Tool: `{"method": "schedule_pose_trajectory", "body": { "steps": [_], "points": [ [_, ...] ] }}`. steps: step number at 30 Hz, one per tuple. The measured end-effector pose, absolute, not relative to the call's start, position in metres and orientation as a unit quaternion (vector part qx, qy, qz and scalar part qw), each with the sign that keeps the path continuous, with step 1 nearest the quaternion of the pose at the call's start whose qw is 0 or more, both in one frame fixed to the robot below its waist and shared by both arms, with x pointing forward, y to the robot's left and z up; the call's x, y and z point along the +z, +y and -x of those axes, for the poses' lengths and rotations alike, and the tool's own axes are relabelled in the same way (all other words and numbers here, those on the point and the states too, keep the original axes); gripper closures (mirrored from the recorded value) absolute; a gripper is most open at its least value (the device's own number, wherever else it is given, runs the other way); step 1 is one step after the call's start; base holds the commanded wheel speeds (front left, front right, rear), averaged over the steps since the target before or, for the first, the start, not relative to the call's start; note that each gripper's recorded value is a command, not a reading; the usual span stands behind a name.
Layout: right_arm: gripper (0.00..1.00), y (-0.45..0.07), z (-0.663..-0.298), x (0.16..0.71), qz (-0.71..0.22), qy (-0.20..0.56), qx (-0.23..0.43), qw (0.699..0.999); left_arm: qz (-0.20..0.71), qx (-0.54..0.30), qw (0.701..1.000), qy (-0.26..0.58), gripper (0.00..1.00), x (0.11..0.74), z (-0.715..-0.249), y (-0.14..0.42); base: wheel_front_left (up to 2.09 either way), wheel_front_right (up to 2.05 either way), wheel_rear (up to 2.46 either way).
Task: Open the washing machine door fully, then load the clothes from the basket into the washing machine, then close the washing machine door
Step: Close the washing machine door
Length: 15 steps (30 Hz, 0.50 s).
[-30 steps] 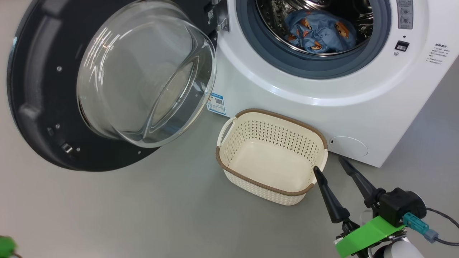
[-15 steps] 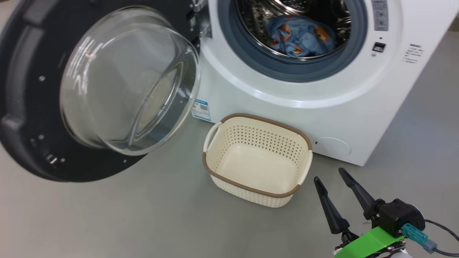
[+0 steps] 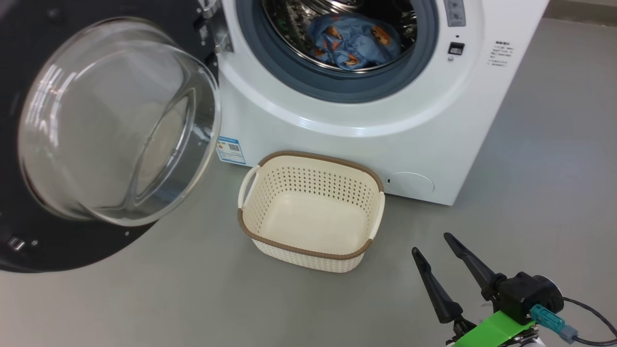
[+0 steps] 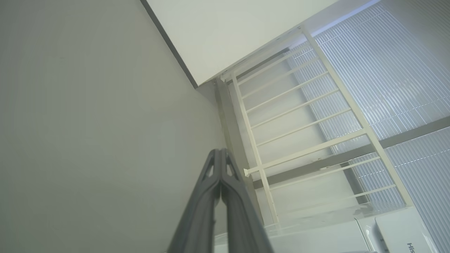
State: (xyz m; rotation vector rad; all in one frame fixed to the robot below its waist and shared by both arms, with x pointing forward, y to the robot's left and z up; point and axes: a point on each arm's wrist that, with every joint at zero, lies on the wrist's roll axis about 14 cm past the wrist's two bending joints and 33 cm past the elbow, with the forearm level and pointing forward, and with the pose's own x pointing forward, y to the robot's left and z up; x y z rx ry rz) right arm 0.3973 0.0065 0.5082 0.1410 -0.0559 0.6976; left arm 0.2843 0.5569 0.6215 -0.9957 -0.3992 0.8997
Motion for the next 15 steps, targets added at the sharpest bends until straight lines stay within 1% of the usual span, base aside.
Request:
{"method": "schedule_pose_trajectory", "body": {
  "steps": [6, 12, 15],
  "points": [
    [0.00, -0.009, -0.401, 0.496, -0.055, -0.014, 0.332, 0.941, 0.506, 0.391, 0.754, -0.148, 1.00, 0.601, -0.309, 0.546, 0.00, 0.00, 0.00],
    [0.00, -0.015, -0.402, 0.485, -0.047, -0.001, 0.333, 0.942, 0.521, 0.373, 0.760, -0.106, 1.00, 0.585, -0.329, 0.532, 0.00, 0.00, 0.00],
    [0.00, -0.016, -0.402, 0.481, -0.046, 0.004, 0.334, 0.941, 0.532, 0.366, 0.758, -0.087, 1.00, 0.579, -0.335, 0.528, 0.00, 0.00, 0.00]
  ]
}}
